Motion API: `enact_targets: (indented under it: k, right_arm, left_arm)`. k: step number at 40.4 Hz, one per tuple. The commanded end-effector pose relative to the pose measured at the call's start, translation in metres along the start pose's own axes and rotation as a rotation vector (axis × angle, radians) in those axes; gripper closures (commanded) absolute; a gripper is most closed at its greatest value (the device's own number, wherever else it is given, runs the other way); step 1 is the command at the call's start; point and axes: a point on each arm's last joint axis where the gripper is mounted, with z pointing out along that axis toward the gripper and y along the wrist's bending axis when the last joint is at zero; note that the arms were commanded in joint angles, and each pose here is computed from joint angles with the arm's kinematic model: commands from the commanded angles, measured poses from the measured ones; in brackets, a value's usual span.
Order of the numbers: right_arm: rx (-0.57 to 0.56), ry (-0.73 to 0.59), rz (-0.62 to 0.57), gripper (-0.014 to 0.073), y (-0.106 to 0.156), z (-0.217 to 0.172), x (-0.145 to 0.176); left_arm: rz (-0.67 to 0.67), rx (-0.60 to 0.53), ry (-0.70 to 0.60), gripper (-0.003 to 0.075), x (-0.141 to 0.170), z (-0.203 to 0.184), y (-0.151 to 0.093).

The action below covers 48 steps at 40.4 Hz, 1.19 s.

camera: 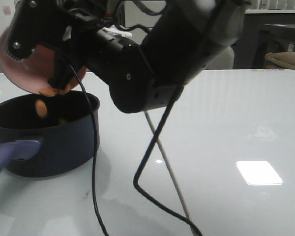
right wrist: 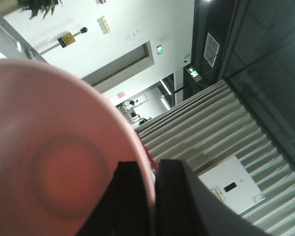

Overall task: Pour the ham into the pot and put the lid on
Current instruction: 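Tilt the pink bowl with the right gripper to pour slices into pot, then carry the empty bowl back and lower it onto the table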

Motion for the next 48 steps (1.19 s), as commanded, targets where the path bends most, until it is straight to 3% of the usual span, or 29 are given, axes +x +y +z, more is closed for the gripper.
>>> enact_targets:
  k: [1,6,9,14,19,24,32,41,48]
  right_arm:
    - [0.229,-0.097,-0.023,0.0459,-0.04,0.006,-0.02]
    - [0.221,-0.097,0.0,0.0459,-0.039,0.006,-0.019]
    - [0.219,-0.087,0.094,0.0459,-0.04,0.006,-0.018]
    - [0.196,-0.011,0.42,0.046,-0.047,0.008,-0.013]
    - [0.103,0.091,0.748,0.046,-0.057,0.011,-0.014]
    - [0.045,0.146,0.948,0.046,-0.074,0.011,-0.024]
    - [-0.135,0.294,1.052,0.046,-0.093,0.003,-0.039]
    - [-0.428,0.476,1.081,0.046,-0.108,-0.016,-0.051]
    - [-0.502,0.596,1.087,0.046,-0.136,-0.028,-0.032]
  left_arm:
    - [-0.01,0.006,-0.091,0.0192,-0.015,-0.002,0.0]
    - [-0.01,0.006,-0.091,0.0192,-0.015,-0.002,0.0]
    - [-0.01,0.006,-0.091,0.0192,-0.015,-0.002,0.0]
    - [-0.01,0.006,-0.091,0.0192,-0.015,-0.002,0.0]
    - [-0.01,0.006,-0.091,0.0192,-0.015,-0.002,0.0]
    - [-0.01,0.006,-0.091,0.0192,-0.015,-0.002,0.0]
    - [-0.01,0.006,-0.091,0.0192,-0.015,-0.002,0.0]
    - [-0.01,0.006,-0.091,0.0192,-0.015,-0.002,0.0]
    - [-0.01,0.006,-0.091,0.0192,-0.015,-0.002,0.0]
